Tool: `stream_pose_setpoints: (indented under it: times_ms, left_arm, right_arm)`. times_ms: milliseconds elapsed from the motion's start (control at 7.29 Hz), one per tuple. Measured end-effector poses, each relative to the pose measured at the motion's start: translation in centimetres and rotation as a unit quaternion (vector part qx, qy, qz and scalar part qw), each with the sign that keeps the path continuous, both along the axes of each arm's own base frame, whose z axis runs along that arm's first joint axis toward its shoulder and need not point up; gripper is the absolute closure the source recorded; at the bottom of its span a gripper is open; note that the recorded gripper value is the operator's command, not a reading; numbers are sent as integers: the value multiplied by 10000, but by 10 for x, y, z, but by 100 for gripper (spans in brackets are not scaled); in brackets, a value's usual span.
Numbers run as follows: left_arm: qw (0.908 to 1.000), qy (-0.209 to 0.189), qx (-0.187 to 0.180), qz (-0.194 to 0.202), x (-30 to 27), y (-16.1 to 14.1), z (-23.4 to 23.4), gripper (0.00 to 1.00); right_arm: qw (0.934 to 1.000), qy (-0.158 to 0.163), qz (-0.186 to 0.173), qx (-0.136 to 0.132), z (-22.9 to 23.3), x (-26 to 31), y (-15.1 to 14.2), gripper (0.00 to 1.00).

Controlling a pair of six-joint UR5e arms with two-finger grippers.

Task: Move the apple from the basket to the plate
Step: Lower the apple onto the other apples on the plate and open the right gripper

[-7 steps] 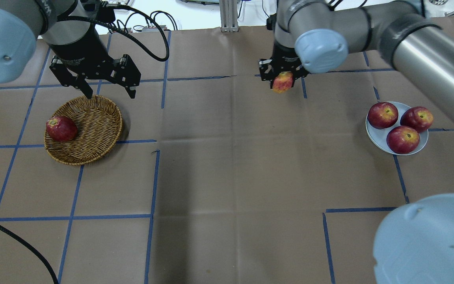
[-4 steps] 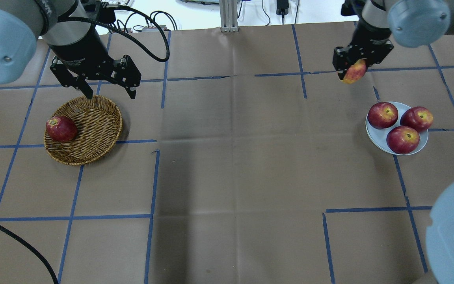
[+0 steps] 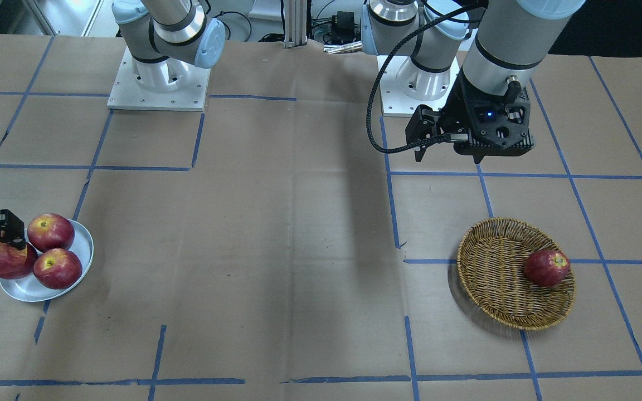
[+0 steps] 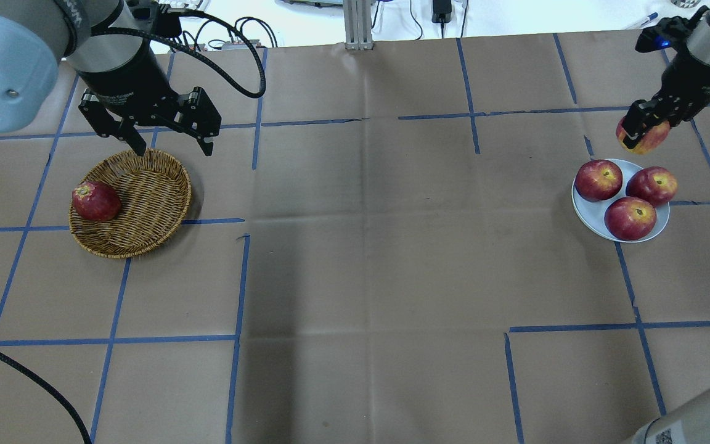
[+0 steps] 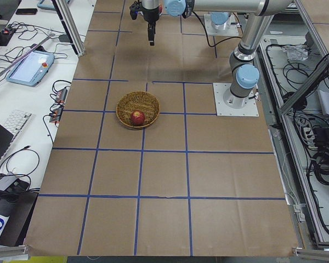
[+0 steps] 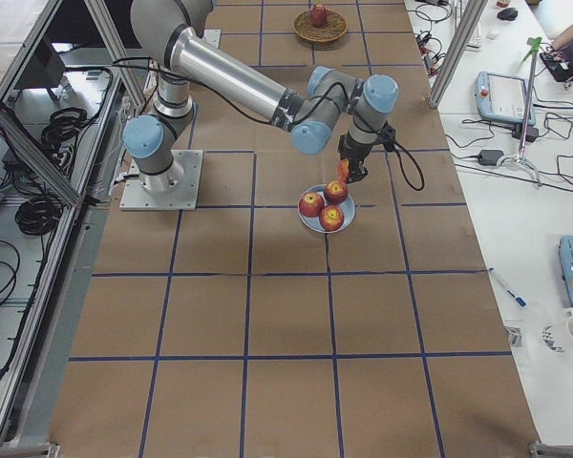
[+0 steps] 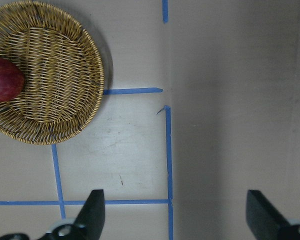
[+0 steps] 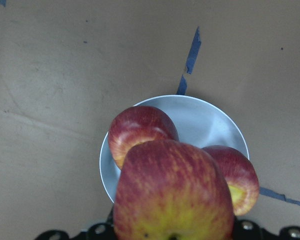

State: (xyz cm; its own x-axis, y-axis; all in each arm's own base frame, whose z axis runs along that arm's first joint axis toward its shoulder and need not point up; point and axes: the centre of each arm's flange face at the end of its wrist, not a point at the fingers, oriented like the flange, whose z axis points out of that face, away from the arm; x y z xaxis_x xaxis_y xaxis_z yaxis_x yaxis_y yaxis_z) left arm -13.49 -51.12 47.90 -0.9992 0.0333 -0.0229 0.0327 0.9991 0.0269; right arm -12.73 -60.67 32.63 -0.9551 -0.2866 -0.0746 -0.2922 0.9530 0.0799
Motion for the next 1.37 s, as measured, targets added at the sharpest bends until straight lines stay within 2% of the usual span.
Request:
stream_pose_setpoints:
  times_ms: [274, 411, 548, 823, 960, 1097, 1371]
  left_arm:
    - [10000, 0, 14, 0, 0, 0, -1, 1]
    - [10000, 0, 21, -1, 0, 0, -2, 1]
    - [10000, 0, 25, 0, 0, 0, -2, 1]
    - [10000, 5, 26, 11, 0, 0, -2, 1]
    - [10000, 6, 26, 17, 0, 0, -2, 1]
    - [10000, 7, 26, 18, 0, 0, -2, 1]
    - [10000, 7, 26, 15, 0, 0, -2, 1]
  right_arm:
    - [10000, -25, -63, 10, -16, -13, 26, 56]
    - [9999, 15, -100, -68, -31, -14, 34, 56]
    - [9997, 90, -122, -201, -43, -14, 39, 56]
    - [9994, 131, -151, -290, -55, -13, 41, 56]
    - [9993, 133, -169, -307, -55, -13, 41, 47]
    - [9993, 128, -175, -312, -56, -12, 41, 33]
    - [9994, 119, -175, -290, -58, -12, 42, 1]
